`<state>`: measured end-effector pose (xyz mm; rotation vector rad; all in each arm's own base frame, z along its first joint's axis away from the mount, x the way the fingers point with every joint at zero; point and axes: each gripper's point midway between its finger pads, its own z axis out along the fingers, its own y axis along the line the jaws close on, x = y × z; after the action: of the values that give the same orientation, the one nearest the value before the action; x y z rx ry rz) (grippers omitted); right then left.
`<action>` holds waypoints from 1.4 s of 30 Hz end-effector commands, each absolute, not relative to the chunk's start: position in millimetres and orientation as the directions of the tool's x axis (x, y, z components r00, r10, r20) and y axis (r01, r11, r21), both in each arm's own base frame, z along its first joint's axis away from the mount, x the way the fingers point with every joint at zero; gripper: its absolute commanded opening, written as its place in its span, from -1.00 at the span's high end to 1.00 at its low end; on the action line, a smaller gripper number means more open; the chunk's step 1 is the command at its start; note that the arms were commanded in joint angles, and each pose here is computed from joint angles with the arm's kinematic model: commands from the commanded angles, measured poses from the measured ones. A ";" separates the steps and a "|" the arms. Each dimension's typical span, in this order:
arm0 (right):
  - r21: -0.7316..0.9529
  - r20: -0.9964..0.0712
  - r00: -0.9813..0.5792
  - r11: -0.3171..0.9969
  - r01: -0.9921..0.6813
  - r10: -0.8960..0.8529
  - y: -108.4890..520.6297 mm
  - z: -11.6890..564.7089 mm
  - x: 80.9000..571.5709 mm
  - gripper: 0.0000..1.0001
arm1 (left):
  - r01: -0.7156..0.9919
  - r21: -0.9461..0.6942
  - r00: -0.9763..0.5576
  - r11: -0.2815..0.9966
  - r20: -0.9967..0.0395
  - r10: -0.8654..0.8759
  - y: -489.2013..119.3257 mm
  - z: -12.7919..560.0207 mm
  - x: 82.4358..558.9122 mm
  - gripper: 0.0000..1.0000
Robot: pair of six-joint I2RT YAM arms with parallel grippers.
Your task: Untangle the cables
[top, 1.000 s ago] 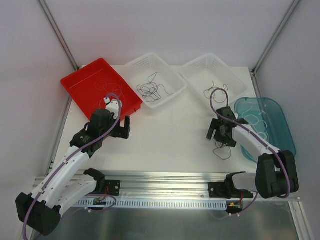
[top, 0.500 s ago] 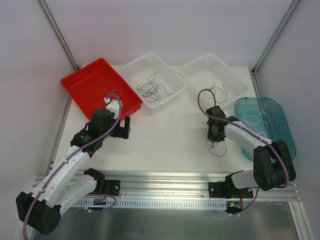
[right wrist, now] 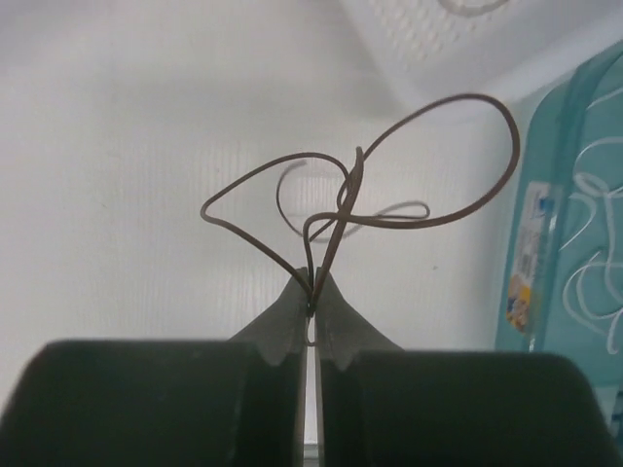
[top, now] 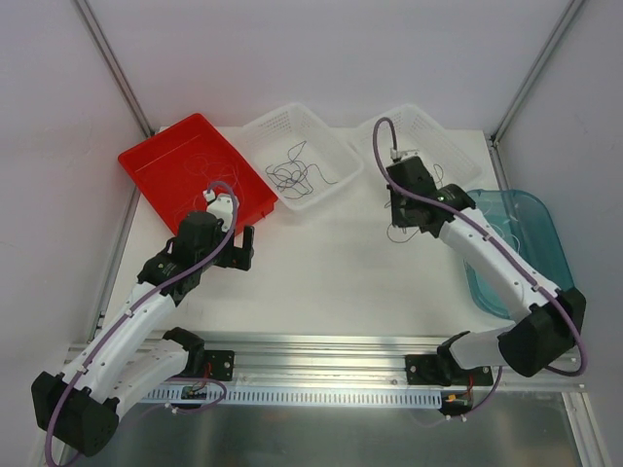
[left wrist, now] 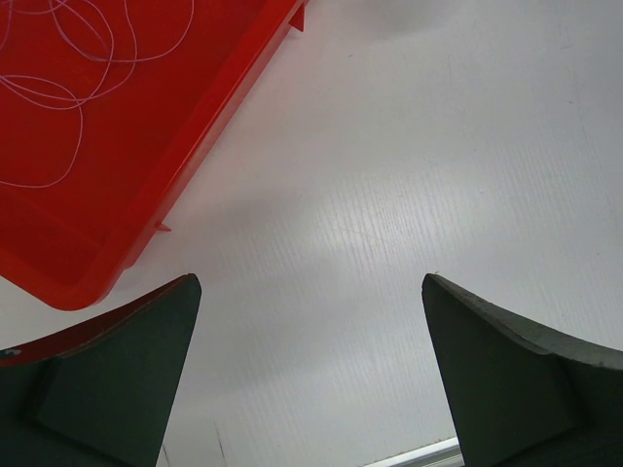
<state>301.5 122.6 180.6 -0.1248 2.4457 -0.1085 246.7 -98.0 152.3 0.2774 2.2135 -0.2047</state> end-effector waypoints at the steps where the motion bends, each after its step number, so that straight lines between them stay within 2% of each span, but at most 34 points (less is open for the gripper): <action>1: -0.190 -0.728 -0.656 0.978 -0.087 -0.200 105.5 259.5 306.5 0.99 | 0.277 -0.057 -0.594 0.959 -0.795 0.125 -99.8 156.9 246.5 -0.98; 4: -0.207 -0.800 -0.555 0.973 -0.102 -0.228 107.5 314.0 322.4 0.99 | 0.278 -0.055 -0.598 0.959 -0.792 0.128 -99.5 155.4 245.8 -0.98; 8: -0.263 -0.841 -0.471 0.962 -0.076 -0.267 102.4 357.7 350.5 0.99 | 0.278 -0.053 -0.597 0.959 -0.792 0.129 -99.3 155.3 246.3 -0.98; 13: -0.273 -0.888 -0.382 0.962 -0.012 -0.257 88.6 384.0 397.8 0.98 | 0.279 -0.053 -0.600 0.959 -0.789 0.131 -99.5 153.9 246.1 -0.98; 21: -0.239 -0.908 -0.364 0.970 0.044 -0.207 61.2 355.6 472.9 0.97 | 0.279 -0.050 -0.609 0.959 -0.782 0.136 -99.5 150.6 246.2 -0.98; 26: -0.251 -0.867 -0.451 0.967 0.034 -0.209 54.6 299.1 522.8 0.90 | 0.277 -0.044 -0.615 0.960 -0.775 0.142 -98.9 148.2 247.2 -0.98; 29: -0.258 -0.833 -0.514 0.966 0.034 -0.204 47.7 272.5 537.2 0.56 | 0.278 -0.042 -0.618 0.960 -0.773 0.145 -99.0 147.3 247.6 -0.98; 30: -0.260 -0.824 -0.528 0.965 0.032 -0.205 46.9 267.4 537.2 0.13 | 0.281 -0.044 -0.616 0.959 -0.774 0.145 -99.6 148.2 248.0 -0.98; 33: -0.252 -0.814 -0.550 0.967 0.043 -0.188 44.6 257.1 530.8 -0.59 | 0.289 -0.050 -0.616 0.956 -0.774 0.146 -101.2 148.4 246.6 -0.98; 36: -0.234 -0.812 -0.561 0.971 0.055 -0.164 42.7 253.2 515.7 -0.91 | 0.288 -0.053 -0.612 0.956 -0.778 0.142 -101.4 150.3 247.3 -0.98; 37: -0.234 -0.808 -0.567 0.970 0.059 -0.160 41.0 252.2 510.5 -0.96 | 0.292 -0.053 -0.613 0.955 -0.777 0.144 -102.2 150.3 247.0 -0.98; 42: -0.192 -0.812 -0.576 0.974 0.117 -0.091 31.2 264.3 466.4 -0.94 | 0.297 -0.064 -0.602 0.953 -0.787 0.135 -103.5 154.6 245.4 -0.98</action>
<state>494.2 36.6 211.0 -0.0938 2.2663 -0.3239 247.5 -98.8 144.4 0.2848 2.2451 -0.1980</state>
